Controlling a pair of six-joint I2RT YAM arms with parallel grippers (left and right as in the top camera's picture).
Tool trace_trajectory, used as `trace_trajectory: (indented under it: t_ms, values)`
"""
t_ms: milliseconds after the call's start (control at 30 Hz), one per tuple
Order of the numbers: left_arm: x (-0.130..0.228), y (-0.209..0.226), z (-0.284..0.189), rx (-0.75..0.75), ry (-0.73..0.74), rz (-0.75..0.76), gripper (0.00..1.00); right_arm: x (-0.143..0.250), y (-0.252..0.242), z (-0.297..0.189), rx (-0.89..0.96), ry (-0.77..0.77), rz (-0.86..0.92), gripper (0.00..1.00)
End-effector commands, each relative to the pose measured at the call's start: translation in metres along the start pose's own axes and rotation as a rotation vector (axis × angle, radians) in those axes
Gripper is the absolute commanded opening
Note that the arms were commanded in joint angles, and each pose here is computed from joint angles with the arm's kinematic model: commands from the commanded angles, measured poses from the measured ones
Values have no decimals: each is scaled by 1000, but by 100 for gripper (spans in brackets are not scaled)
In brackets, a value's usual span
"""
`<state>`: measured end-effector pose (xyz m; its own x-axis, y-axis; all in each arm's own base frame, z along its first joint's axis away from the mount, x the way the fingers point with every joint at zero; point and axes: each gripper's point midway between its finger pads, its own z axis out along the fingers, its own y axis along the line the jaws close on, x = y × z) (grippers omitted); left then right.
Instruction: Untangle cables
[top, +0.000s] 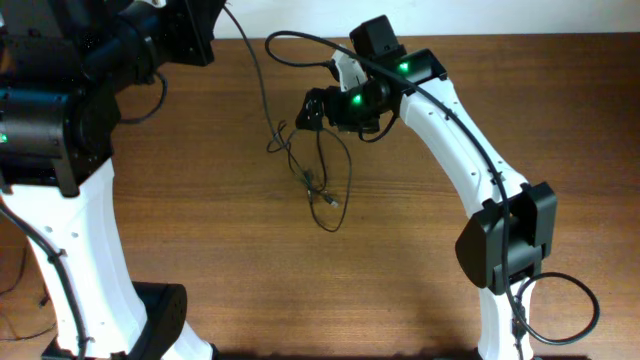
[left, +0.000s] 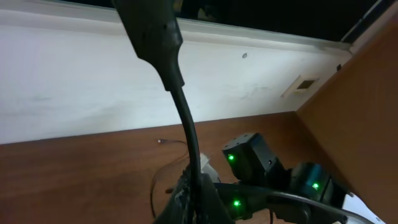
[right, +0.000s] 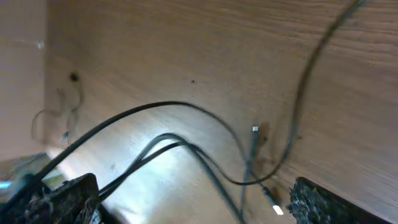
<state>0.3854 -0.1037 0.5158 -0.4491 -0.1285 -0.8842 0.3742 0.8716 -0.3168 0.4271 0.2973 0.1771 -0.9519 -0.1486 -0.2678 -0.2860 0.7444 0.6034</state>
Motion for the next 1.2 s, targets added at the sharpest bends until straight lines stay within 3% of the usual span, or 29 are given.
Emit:
trace_trajectory:
  t_ms: [0, 100, 267, 367, 500, 600, 800, 900, 933, 1000, 1100, 1167]
  values:
    - [-6, -11, -13, 28, -32, 4, 0, 8, 28, -3, -148, 41, -44, 99]
    - [-1, -9, -13, 17, -10, 6, 0, -1, 22, -10, -158, 17, 24, 99]
    - [33, -1, -11, -4, 126, 23, 0, -7, 40, -43, -382, 45, 91, 98]
    - [34, 0, -8, -4, 133, 19, 0, 4, 55, -35, -400, 89, 93, 97]
    - [29, -1, -8, -2, 112, 29, 0, 21, 64, -4, -354, 153, 130, 88]
    - [29, -1, -7, -2, 113, 29, 0, 26, 75, 20, -362, 185, 157, 67]
    - [29, -1, -7, -2, 113, 29, 0, 37, 88, 42, -341, 216, 168, 44]
    - [29, 0, -7, -3, 113, 43, 0, 24, 67, 45, -244, 147, 167, 9]
    - [29, 2, -7, -14, 111, 63, 0, 16, 49, 44, -172, 101, 170, 4]
    - [28, 42, -12, -245, 106, 69, 0, -12, 16, 11, -88, -13, 147, 4]
    - [28, 73, -20, -429, 108, 75, 0, -31, -4, -44, -5, -124, 136, 4]
    - [31, 103, -24, -598, 134, 81, 0, -40, -11, -126, 80, -264, 101, 4]
